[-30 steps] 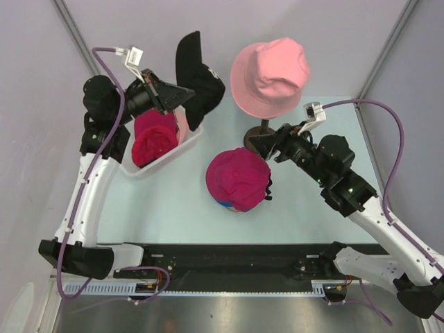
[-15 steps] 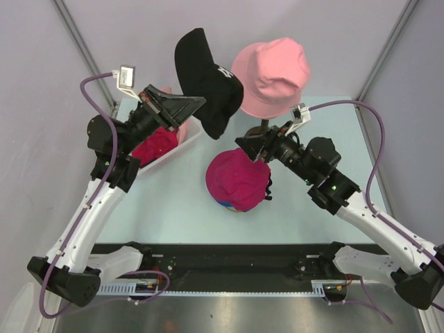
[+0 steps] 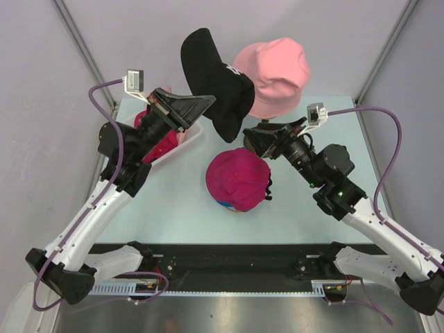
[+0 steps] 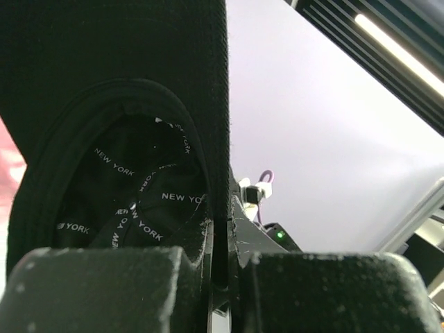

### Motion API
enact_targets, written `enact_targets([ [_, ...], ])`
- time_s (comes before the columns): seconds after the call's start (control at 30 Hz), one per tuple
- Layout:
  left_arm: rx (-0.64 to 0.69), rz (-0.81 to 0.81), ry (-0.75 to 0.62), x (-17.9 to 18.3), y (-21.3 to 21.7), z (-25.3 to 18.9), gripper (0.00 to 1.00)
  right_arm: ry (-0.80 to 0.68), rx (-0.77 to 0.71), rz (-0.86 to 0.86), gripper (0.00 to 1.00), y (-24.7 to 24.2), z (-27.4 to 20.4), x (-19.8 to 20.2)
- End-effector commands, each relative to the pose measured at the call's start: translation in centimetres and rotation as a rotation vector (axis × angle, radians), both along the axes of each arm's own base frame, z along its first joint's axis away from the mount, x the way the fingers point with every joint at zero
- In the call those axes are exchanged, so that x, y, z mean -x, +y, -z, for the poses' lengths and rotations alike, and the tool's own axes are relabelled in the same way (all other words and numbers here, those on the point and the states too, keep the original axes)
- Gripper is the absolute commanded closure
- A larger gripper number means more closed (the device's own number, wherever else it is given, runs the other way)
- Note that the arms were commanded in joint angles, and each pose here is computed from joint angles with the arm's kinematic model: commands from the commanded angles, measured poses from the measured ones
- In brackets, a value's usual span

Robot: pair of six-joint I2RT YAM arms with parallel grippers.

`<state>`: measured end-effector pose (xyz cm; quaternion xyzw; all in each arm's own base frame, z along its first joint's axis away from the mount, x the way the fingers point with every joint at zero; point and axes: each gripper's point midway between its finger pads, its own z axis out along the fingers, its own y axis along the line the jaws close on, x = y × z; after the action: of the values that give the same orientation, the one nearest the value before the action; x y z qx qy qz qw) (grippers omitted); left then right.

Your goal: Stack the hats

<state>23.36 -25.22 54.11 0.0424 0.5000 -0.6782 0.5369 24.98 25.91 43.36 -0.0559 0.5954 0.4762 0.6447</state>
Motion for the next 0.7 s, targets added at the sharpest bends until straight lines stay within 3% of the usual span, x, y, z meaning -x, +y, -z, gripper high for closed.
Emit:
enact_targets([
  [0.0,0.060,0.050,-0.029,1.7,-0.6,-1.9,1.00,-0.090,-0.020,0.064,0.26,-0.7,-2.8,-0.7],
  [0.5,0.060,0.103,0.010,3.7,-1.6,-1.0,1.00,-0.171,0.017,0.142,0.26,-1.8,-4.5,-2.6],
  [0.6,0.058,0.109,0.017,3.8,-1.6,-0.7,1.00,-0.188,0.023,0.137,0.29,-1.8,-4.8,-2.5],
  [0.67,0.052,0.119,0.018,3.9,-1.8,-0.5,1.00,-0.196,0.031,0.111,0.36,-1.4,-4.8,-2.3],
])
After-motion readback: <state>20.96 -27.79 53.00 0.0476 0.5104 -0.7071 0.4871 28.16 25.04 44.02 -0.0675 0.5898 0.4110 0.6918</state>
